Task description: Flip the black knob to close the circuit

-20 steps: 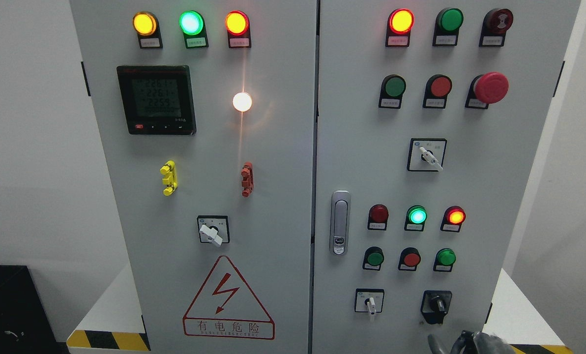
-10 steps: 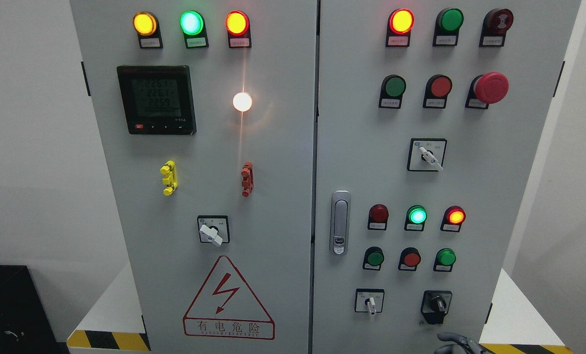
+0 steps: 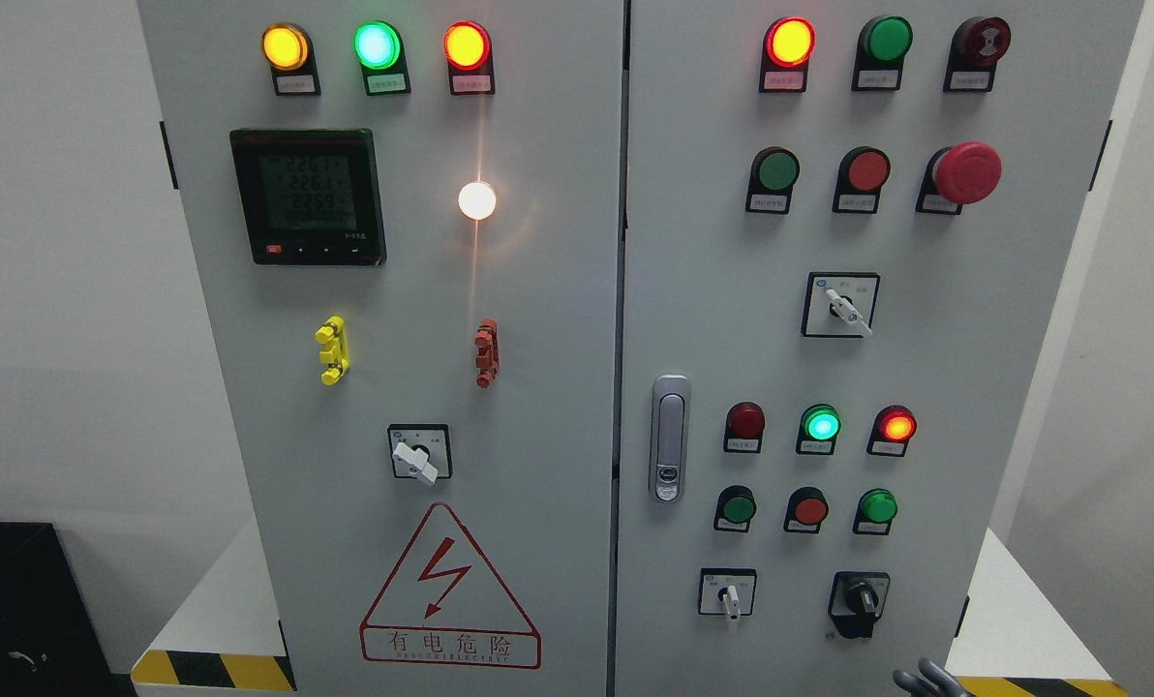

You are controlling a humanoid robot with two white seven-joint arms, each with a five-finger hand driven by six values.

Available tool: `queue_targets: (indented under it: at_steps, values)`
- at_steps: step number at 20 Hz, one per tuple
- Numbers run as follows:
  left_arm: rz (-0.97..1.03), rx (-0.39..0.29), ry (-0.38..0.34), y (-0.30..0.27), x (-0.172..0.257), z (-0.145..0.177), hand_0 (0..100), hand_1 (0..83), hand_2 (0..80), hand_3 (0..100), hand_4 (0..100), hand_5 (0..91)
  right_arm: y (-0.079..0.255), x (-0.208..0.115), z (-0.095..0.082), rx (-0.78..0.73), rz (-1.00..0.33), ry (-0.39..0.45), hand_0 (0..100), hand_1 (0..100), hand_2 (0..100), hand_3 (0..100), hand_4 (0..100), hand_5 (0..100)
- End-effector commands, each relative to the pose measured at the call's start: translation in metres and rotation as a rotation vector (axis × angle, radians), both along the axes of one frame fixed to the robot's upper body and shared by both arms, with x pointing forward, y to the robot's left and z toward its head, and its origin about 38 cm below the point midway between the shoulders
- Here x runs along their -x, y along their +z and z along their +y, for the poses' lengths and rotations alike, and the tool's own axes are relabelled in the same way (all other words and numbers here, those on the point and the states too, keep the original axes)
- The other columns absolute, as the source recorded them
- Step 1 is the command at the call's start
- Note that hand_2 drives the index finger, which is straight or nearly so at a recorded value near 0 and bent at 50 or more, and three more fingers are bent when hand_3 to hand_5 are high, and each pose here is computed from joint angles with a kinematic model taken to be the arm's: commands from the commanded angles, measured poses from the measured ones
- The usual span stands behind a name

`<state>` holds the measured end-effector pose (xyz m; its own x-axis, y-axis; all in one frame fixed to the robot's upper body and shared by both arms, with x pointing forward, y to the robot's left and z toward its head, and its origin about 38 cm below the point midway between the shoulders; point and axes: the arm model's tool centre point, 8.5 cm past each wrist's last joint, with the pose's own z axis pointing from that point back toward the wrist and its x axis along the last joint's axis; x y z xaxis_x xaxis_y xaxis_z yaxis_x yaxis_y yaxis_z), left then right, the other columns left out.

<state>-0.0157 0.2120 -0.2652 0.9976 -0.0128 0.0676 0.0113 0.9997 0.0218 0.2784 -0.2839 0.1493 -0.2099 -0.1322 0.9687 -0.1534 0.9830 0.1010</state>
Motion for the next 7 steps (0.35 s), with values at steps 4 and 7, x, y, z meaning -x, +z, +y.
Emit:
queue_targets:
  at_steps: [4,7]
  values:
    - [0.0,-0.001,0.0,0.0,0.0,0.0001,12,55.6,0.0,0,0,0.0,0.0009,0.0266,-0.0061,-0.067,-0.028,0.049,0,0,0,0,0,0]
    - [0.0,-0.001,0.0,0.0,0.0,0.0001,12,55.6,0.0,0,0,0.0,0.0006,0.0268,-0.0049,-0.071,-0.028,0.055,0,0,0,0,0,0]
